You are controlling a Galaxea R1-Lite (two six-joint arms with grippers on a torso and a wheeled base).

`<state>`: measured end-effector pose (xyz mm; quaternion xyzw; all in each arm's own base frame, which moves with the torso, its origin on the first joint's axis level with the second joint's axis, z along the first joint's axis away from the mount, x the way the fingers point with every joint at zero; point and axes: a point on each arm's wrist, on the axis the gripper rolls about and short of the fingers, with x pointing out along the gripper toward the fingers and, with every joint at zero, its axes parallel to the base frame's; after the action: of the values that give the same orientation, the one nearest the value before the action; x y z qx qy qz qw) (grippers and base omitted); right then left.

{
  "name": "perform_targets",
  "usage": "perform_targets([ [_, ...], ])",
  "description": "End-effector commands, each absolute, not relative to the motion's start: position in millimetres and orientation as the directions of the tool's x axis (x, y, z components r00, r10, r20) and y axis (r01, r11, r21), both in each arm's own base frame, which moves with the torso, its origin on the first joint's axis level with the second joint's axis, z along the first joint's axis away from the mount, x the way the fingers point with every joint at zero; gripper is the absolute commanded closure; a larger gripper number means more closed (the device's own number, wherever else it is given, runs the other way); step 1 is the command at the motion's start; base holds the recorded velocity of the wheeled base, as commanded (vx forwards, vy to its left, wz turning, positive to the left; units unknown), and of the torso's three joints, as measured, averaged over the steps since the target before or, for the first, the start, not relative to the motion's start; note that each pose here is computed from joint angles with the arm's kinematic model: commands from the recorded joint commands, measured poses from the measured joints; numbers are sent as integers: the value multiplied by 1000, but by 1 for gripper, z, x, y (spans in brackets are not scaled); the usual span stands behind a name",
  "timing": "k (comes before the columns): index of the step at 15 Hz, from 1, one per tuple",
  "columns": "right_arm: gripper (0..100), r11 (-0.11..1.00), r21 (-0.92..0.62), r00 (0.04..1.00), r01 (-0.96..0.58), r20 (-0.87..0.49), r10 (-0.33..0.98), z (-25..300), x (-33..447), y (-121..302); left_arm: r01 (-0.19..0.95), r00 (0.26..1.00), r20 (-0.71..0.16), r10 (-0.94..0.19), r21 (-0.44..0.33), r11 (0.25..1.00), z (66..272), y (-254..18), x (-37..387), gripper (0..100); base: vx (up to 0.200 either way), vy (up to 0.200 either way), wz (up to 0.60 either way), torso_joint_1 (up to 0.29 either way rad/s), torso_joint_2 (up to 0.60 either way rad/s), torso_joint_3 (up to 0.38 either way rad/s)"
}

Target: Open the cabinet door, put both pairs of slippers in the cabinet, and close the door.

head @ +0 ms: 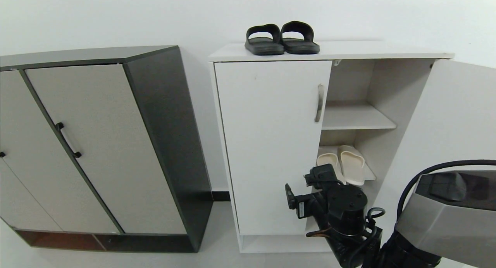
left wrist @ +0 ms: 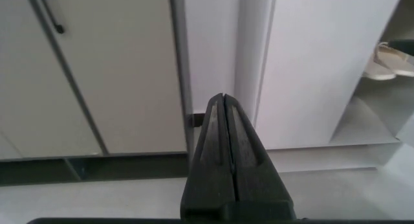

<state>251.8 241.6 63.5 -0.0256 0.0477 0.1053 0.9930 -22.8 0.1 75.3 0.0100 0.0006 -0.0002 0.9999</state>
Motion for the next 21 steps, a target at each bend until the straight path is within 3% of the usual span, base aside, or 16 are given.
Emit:
perform_targets([
  [1,0,976,-46,972,-214,-110,208,60,252,240,0,1000,-3,0,20,1000,75,0,-23,100,0,0,0,0,0,0],
  [17,0,971,-49,969,-236,-83,231,64,251,239,-1,1000,-3,2,20,1000,75,0,-23,100,0,0,0,0,0,0],
  [21,0,970,-57,969,-238,-86,232,63,250,239,-1,1000,-3,2,20,1000,75,0,-23,100,0,0,0,32,-272,-256],
])
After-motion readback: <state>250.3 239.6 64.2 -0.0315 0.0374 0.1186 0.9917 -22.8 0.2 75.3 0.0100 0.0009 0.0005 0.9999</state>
